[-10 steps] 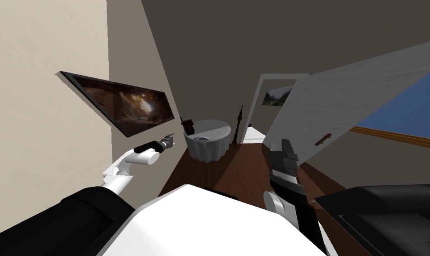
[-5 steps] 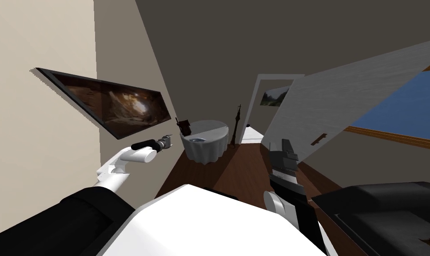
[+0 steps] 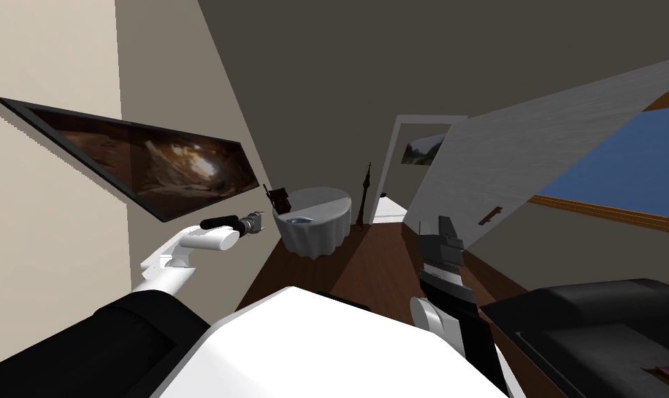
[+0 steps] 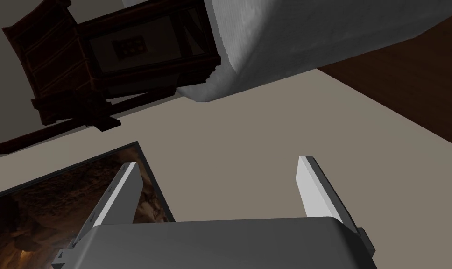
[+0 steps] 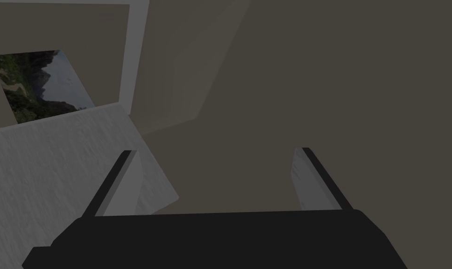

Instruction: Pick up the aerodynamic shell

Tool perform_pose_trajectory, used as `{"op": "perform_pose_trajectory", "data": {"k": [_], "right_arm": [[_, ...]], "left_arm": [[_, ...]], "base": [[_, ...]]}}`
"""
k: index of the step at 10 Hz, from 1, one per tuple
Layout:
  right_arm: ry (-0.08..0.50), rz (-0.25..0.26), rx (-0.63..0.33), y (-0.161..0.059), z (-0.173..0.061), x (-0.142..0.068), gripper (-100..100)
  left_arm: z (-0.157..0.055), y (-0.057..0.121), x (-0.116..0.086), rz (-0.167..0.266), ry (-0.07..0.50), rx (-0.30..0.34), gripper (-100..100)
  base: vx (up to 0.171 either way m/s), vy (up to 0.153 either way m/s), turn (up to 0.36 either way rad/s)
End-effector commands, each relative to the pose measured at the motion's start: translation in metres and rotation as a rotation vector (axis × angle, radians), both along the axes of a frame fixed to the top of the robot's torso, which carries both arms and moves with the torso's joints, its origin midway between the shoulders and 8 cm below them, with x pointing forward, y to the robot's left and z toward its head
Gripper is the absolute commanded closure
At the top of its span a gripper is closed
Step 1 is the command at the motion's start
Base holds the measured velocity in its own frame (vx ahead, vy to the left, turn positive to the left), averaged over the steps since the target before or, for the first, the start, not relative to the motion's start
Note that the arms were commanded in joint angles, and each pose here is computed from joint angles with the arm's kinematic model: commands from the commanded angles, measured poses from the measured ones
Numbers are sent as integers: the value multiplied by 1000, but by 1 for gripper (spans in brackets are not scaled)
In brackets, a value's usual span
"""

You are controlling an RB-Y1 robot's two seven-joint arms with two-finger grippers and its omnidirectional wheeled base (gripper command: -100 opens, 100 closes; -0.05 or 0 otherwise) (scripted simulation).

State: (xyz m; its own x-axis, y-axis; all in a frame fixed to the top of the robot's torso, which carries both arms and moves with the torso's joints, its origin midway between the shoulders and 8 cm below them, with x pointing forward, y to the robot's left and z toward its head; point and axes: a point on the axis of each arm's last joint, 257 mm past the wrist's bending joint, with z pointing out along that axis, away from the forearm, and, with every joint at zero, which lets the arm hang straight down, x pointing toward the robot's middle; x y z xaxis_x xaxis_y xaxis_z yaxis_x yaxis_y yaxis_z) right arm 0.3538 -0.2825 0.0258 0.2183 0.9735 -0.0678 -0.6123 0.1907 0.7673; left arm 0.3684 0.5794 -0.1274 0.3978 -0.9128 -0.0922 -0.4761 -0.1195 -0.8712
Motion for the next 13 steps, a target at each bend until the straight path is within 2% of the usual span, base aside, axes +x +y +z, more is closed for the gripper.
{"op": "perform_pose_trajectory", "data": {"k": [1, 7, 13], "right_arm": [[0, 0, 0, 0, 0, 0, 0], [0, 0, 0, 0, 0, 0, 0], [0, 0, 0, 0, 0, 0, 0]], "left_arm": [[0, 7, -7, 29, 26, -24, -100], [-11, 22, -36, 115, 130, -99, -100], [-24, 29, -66, 194, 232, -169, -100]], "base": [[115, -94, -69], [86, -85, -55], [99, -97, -55]]}}
